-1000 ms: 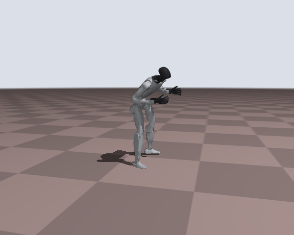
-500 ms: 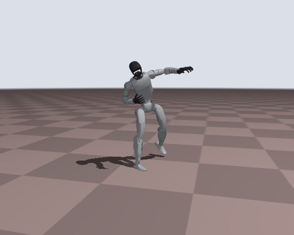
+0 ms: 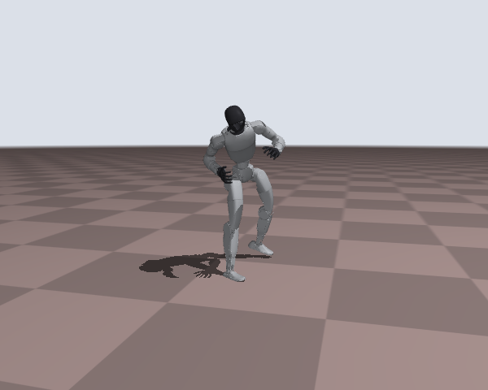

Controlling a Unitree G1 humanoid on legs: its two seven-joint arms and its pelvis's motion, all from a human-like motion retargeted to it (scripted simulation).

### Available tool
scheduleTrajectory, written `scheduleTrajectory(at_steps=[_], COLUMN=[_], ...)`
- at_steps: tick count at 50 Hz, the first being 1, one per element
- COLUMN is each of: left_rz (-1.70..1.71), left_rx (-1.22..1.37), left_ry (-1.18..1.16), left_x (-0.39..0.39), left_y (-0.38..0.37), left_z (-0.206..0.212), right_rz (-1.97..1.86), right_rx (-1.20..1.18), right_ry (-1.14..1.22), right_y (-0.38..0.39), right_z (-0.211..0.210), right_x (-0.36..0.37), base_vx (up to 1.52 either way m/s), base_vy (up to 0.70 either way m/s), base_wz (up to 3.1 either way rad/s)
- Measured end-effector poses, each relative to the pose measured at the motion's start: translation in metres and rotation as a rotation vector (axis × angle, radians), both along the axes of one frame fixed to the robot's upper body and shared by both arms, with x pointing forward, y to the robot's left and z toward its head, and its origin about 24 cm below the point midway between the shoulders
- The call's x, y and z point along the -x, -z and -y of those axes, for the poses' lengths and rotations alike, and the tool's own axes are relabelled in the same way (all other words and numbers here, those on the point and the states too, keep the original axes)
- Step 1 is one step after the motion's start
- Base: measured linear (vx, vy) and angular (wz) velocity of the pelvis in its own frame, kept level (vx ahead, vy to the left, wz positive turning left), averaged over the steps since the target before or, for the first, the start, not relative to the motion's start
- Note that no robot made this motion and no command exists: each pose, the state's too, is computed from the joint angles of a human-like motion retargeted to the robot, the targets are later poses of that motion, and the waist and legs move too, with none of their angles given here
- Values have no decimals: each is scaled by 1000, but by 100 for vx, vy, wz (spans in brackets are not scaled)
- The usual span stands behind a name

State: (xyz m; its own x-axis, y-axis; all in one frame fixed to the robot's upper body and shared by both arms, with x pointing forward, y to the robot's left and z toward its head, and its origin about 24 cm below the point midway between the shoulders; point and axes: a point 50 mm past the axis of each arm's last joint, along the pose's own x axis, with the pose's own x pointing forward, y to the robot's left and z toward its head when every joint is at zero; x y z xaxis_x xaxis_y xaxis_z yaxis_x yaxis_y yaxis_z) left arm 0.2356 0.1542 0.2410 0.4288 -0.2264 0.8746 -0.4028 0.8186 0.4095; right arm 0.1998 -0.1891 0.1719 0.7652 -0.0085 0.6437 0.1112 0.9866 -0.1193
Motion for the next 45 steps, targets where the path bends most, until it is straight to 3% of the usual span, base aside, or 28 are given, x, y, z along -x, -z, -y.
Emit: scheduleTrajectory(at_steps=[4,9,17,25,30,39,45], left_rz=[-212,-309,-341,-313,-281,-278,-395], left_rx=[290,615,443,344,314,302,278], left_ry=[221,548,754,695,635,520,398], left_x=[-20,-10,7,-3,-3,4,-1], left_y=[30,21,7,11,11,26,50], left_z=[64,116,163,134,102,54,24], right_rz=[-37,-118,-169,-67,130,503,903], right_rx=[101,-62,33,135,159,125,509], right_ry=[130,192,323,400,512,515,626], right_y=[8,29,44,37,4,-43,-132], right_z=[9,9,13,-3,9,-16,-12], right_x=[0,12,24,26,43,27,9], base_vx=[-36,-38,-27,-6,10,34,27], base_vy=[18,6,14,15,11,10,5], base_wz=[135,113,144,72,53,83,82])
